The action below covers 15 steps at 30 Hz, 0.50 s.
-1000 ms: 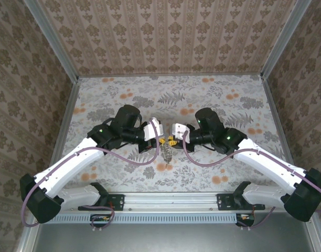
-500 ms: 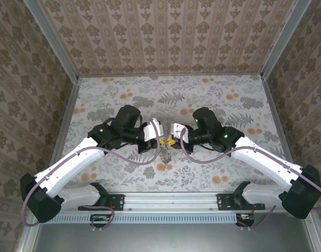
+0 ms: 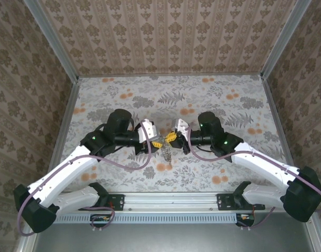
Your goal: Put the keys on the keyring
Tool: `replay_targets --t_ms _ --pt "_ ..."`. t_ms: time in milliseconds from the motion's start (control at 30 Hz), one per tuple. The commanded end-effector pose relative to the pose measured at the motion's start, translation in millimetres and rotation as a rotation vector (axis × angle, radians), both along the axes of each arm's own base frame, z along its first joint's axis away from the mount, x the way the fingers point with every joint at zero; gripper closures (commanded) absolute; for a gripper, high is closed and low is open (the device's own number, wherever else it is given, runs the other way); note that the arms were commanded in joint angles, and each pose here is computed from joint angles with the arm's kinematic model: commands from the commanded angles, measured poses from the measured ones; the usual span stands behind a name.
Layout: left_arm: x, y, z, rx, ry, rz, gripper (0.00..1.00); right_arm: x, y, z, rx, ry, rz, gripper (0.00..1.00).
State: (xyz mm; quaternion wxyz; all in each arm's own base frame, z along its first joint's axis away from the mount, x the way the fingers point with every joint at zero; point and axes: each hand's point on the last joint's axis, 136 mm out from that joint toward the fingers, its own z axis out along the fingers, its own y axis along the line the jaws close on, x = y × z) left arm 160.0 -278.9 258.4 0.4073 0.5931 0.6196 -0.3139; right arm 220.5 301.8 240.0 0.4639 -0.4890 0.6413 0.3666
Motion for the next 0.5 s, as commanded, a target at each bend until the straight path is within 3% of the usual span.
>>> replay_targets --t_ms 0,467 --pt "2 4 11 -0.055 0.003 0.025 0.58 2 1 49 0.192 -0.066 -0.012 1.0" --pt "18 11 43 -0.126 -0.034 0.089 0.54 -9 1 59 0.264 -0.125 0.032 1.0"
